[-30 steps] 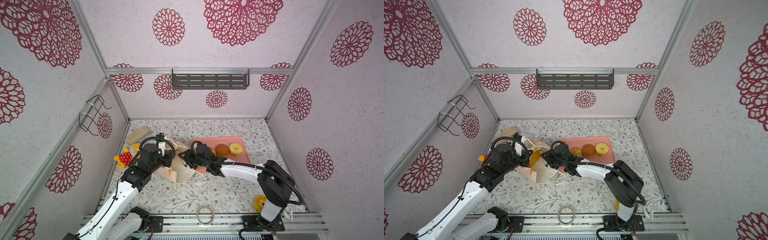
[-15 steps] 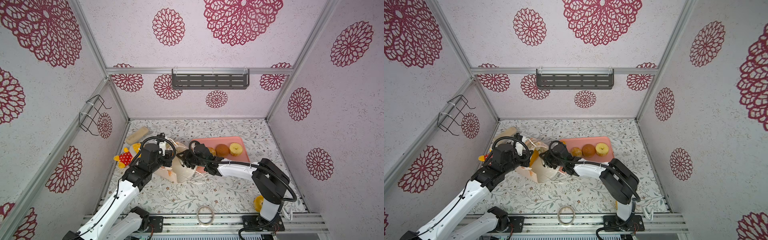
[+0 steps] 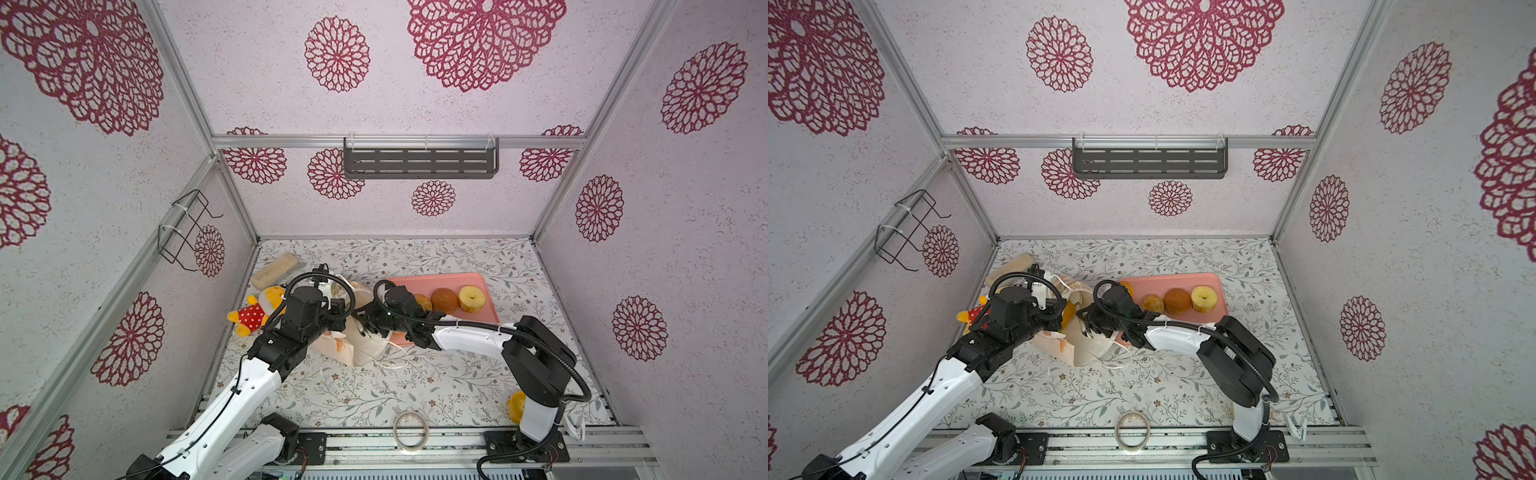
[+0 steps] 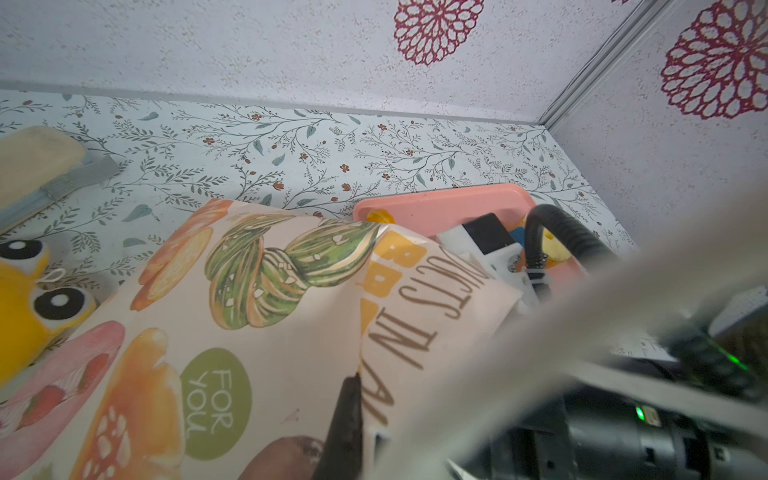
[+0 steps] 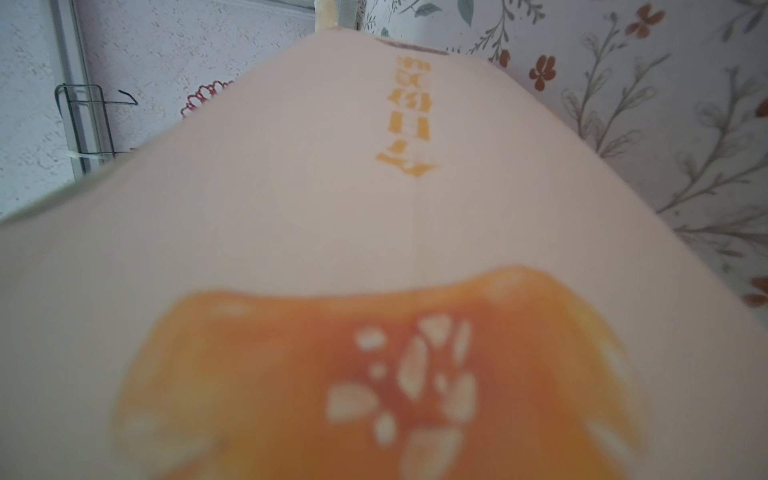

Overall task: Take the fake bread out of the paper bag
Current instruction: 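Close the right tongs on the small yellow bread inside the bag, then pull the yellow bread out of the bag with the right tongs, then lower the yellow bread onto the pink tray and open the right tongs, then move the open right tongs from the tray back to the bag opening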

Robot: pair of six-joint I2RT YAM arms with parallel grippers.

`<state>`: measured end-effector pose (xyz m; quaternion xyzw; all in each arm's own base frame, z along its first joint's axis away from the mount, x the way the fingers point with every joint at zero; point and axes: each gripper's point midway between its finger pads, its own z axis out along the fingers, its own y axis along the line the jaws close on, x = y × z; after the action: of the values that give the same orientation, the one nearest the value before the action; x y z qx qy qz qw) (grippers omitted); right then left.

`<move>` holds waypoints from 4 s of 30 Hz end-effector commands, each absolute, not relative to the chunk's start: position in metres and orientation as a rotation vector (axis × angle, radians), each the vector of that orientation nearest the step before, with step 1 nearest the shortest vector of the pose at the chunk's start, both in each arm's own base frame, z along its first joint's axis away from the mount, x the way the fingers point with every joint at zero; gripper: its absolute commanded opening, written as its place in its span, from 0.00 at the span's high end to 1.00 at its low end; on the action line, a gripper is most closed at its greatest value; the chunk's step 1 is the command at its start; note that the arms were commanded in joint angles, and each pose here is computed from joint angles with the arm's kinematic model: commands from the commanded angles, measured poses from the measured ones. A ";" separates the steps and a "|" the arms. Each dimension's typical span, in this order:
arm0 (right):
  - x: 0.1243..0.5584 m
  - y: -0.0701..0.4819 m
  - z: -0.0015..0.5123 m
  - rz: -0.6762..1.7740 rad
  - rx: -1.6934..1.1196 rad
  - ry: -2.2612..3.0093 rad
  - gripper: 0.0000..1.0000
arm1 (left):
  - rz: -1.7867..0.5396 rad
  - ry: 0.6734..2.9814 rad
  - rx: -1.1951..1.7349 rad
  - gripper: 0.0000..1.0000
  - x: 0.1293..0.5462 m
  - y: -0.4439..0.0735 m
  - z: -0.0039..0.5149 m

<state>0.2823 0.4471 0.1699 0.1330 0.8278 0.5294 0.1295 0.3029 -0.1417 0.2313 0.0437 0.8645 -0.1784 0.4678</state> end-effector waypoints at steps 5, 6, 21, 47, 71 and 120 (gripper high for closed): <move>0.266 0.422 0.227 1.568 0.289 2.272 1.00 | -0.437 2.070 0.045 1.00 0.312 -0.141 0.242; 0.264 0.421 0.229 1.567 0.285 2.270 1.00 | -0.429 2.072 0.038 1.00 0.312 -0.139 0.242; 0.221 0.372 0.241 1.363 0.161 2.278 1.00 | -0.343 2.088 -0.127 1.00 0.319 -0.120 0.237; 0.204 0.252 0.274 1.184 0.207 1.963 1.00 | -0.354 2.133 -0.155 1.00 0.326 -0.125 0.226; 0.181 0.152 0.151 0.988 0.730 2.098 1.00 | -0.347 2.131 -0.150 1.00 0.322 -0.122 0.229; 0.170 0.280 0.285 1.146 -0.245 2.300 0.53 | -0.355 2.116 0.010 1.00 0.307 -0.127 0.234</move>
<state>0.1889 0.2565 0.2578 -0.0271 0.8810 0.3822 0.2775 0.3103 -0.1271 0.2328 -0.0074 0.8669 -0.1494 0.4756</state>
